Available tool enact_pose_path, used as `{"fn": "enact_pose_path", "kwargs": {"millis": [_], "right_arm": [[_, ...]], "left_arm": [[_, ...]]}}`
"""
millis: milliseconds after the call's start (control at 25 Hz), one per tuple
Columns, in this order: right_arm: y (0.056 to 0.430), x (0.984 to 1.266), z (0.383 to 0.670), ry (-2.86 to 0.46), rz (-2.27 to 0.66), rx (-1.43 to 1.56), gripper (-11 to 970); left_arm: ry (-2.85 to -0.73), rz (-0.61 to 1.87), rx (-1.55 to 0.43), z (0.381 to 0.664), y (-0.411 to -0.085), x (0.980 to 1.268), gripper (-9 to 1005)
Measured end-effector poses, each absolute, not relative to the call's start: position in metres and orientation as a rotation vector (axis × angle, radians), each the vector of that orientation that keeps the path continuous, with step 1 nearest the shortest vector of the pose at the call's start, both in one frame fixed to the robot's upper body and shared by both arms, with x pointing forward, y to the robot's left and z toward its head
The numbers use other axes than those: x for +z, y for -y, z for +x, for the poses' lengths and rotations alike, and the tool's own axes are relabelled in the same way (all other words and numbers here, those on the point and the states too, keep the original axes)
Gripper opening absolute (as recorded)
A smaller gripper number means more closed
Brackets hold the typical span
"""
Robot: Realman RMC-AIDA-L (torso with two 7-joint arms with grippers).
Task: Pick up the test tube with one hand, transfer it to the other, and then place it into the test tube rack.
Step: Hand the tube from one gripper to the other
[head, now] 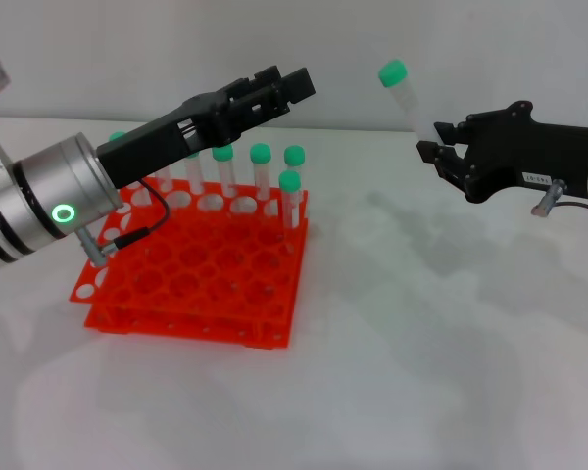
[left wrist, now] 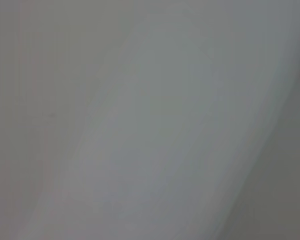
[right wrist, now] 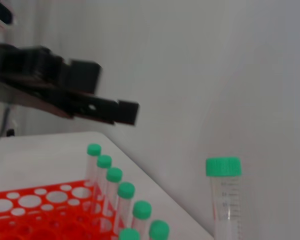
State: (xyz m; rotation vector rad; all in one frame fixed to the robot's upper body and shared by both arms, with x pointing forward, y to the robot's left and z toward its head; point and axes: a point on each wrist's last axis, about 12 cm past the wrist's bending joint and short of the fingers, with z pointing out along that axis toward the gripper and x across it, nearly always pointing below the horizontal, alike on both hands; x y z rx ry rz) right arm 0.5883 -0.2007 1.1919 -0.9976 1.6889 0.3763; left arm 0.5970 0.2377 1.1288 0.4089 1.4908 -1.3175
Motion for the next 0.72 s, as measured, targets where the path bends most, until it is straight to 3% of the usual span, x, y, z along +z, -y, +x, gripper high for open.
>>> {"fn": "enact_pose_path", "kwargs": {"millis": [720], "right_arm": [[0.171, 1.206, 0.571, -1.586, -1.124, 0.442, 264]], "left_arm": [[-1.585, 0.471, -1.313, 0.604, -0.214, 1.125, 879]]}}
